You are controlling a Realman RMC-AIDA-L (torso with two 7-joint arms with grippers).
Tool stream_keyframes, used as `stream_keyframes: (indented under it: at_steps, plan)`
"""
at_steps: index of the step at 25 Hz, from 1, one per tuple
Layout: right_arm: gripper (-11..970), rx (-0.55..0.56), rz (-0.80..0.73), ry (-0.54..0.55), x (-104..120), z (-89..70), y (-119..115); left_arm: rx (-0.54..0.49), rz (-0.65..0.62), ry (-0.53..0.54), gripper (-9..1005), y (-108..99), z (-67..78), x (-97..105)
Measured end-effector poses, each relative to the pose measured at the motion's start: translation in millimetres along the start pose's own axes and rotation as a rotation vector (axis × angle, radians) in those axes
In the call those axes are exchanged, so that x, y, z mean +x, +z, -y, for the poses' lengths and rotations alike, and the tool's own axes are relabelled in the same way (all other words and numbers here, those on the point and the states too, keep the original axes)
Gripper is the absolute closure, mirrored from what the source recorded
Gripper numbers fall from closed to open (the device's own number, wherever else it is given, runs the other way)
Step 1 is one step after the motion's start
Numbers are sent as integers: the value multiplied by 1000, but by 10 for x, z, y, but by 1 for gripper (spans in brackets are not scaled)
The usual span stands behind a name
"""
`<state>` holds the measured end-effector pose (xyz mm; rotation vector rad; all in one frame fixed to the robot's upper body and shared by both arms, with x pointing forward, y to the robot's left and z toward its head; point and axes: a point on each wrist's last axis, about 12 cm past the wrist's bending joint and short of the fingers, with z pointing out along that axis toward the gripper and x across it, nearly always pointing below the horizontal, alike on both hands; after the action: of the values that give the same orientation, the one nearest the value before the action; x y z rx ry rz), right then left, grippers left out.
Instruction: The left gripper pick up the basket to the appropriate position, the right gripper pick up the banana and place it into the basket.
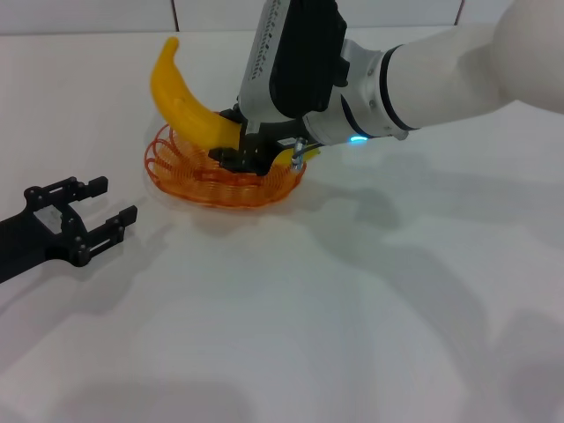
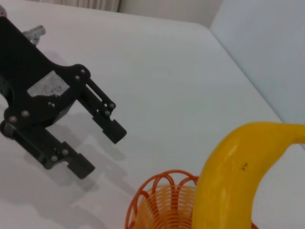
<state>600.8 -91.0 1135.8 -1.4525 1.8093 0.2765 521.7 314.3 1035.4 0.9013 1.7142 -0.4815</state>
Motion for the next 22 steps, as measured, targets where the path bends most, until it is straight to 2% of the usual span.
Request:
stream_keyframes:
  at_steps: [1,8,12,16,20,22]
  plan:
    - [491,2,-1,2,2,5,4,0,0,0,406,0,-1,0]
    - [322,29,3,10,31,40,23,-1,-2,-2,407,-9,3,8]
    - [238,21,43,19,0,10,-58,-5,-5,-7,406,-32,15,32]
    - [155,-13,130,25,54,15,-309,-13,-8,-15,406,-62,22,57]
    - [56,-75,212,75,209,126,-574,-17,-8,-19,406,-71,26,64]
    - [54,-108,250,101,318,186,-698,-17,-8,-19,406,-69,27,64]
